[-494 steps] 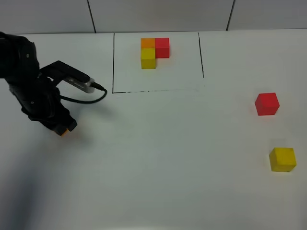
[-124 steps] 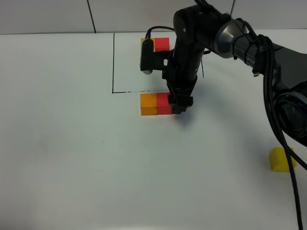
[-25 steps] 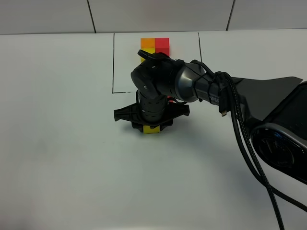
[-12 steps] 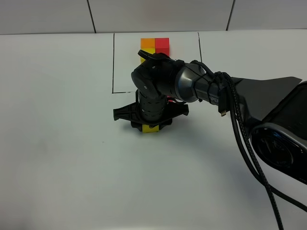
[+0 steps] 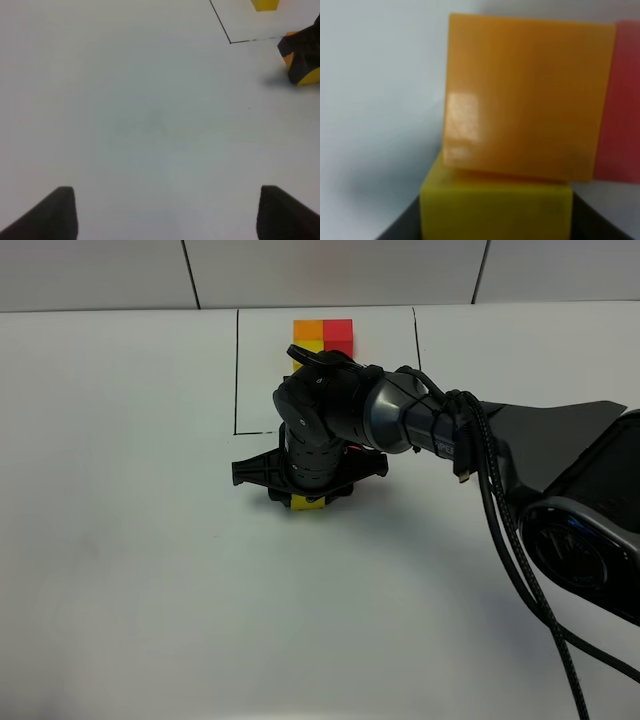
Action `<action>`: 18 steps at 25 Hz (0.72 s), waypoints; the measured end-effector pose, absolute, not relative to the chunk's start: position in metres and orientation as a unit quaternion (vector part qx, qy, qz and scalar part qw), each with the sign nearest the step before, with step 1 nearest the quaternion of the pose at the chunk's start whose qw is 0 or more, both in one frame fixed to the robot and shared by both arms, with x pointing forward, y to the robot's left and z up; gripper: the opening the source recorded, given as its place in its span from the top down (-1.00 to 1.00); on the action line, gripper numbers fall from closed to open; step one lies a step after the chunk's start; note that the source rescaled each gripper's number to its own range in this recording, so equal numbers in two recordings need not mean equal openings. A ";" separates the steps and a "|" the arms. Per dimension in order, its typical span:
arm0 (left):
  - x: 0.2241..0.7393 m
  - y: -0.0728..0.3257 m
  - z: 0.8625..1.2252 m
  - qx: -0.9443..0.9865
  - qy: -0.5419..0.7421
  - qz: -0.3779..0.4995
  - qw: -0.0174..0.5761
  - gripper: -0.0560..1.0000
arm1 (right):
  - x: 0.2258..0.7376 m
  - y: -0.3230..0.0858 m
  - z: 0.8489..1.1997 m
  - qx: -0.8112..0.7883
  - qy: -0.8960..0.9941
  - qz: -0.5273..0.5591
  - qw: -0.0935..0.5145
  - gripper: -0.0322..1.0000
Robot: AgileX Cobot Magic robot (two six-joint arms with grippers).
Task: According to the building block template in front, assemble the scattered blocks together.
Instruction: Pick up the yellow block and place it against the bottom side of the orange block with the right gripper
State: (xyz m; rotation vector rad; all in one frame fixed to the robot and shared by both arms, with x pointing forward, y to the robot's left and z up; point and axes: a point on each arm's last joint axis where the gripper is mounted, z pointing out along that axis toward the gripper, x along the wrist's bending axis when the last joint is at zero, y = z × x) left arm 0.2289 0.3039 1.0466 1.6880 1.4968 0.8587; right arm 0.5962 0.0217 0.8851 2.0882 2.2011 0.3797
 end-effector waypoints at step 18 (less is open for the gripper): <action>0.229 0.304 1.047 0.654 0.579 0.333 0.356 -0.30 | 0.597 0.021 0.885 0.690 0.712 0.119 0.044 0.93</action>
